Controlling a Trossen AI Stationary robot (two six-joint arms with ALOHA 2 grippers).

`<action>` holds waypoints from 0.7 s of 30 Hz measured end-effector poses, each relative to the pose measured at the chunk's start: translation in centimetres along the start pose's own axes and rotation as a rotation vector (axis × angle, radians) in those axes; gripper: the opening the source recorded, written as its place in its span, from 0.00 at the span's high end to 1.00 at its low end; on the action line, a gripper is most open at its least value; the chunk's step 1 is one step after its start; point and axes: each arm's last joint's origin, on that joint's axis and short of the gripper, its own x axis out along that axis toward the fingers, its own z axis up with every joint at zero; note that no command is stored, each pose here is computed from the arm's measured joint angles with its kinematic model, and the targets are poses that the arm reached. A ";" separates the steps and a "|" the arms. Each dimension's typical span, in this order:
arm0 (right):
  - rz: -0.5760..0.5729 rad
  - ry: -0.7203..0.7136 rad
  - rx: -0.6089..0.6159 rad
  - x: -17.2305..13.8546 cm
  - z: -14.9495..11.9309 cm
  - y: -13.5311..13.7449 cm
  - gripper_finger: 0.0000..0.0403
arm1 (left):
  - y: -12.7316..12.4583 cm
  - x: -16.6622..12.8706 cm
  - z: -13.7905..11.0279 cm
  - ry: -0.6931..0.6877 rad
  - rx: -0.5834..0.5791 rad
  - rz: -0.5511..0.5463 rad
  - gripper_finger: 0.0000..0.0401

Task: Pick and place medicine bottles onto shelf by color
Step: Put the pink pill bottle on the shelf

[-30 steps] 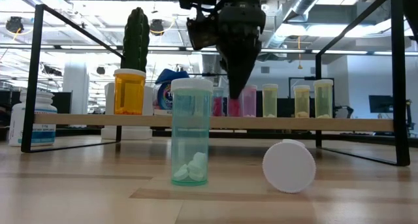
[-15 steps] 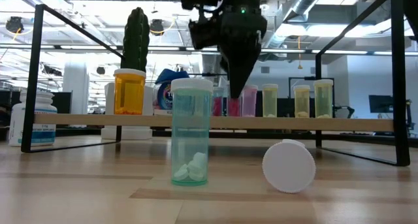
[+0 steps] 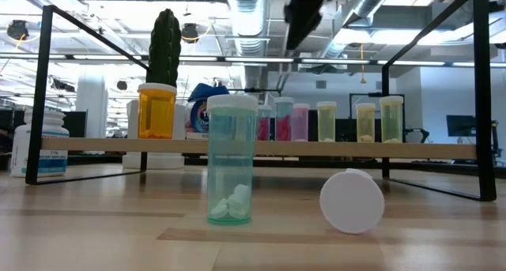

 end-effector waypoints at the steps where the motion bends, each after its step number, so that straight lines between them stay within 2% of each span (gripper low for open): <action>1: 0.004 -0.007 -0.008 -0.7 -0.2 0.3 0.47 | 0.0 0.1 0.0 -0.006 0.001 0.005 0.31; 6: 0.029 0.011 -0.089 -2.2 -1.5 2.9 0.49 | 0.0 0.4 -0.1 -0.017 0.002 0.019 0.31; 11: 0.077 0.008 -0.345 -2.4 -2.6 7.2 0.51 | -0.1 1.2 -0.5 -0.008 0.005 0.042 0.31; 16: 0.132 -0.074 -0.582 -1.7 -3.5 11.4 0.54 | -0.1 2.4 -1.2 0.031 -0.030 0.080 0.31; 18: 0.149 -0.104 -0.652 -1.4 -3.9 12.7 0.55 | -0.1 3.0 -1.5 0.045 -0.055 0.096 0.31; 21: 0.171 -0.157 -0.686 -0.9 -4.1 14.1 0.56 | 0.0 3.7 -2.1 0.063 -0.072 0.124 0.31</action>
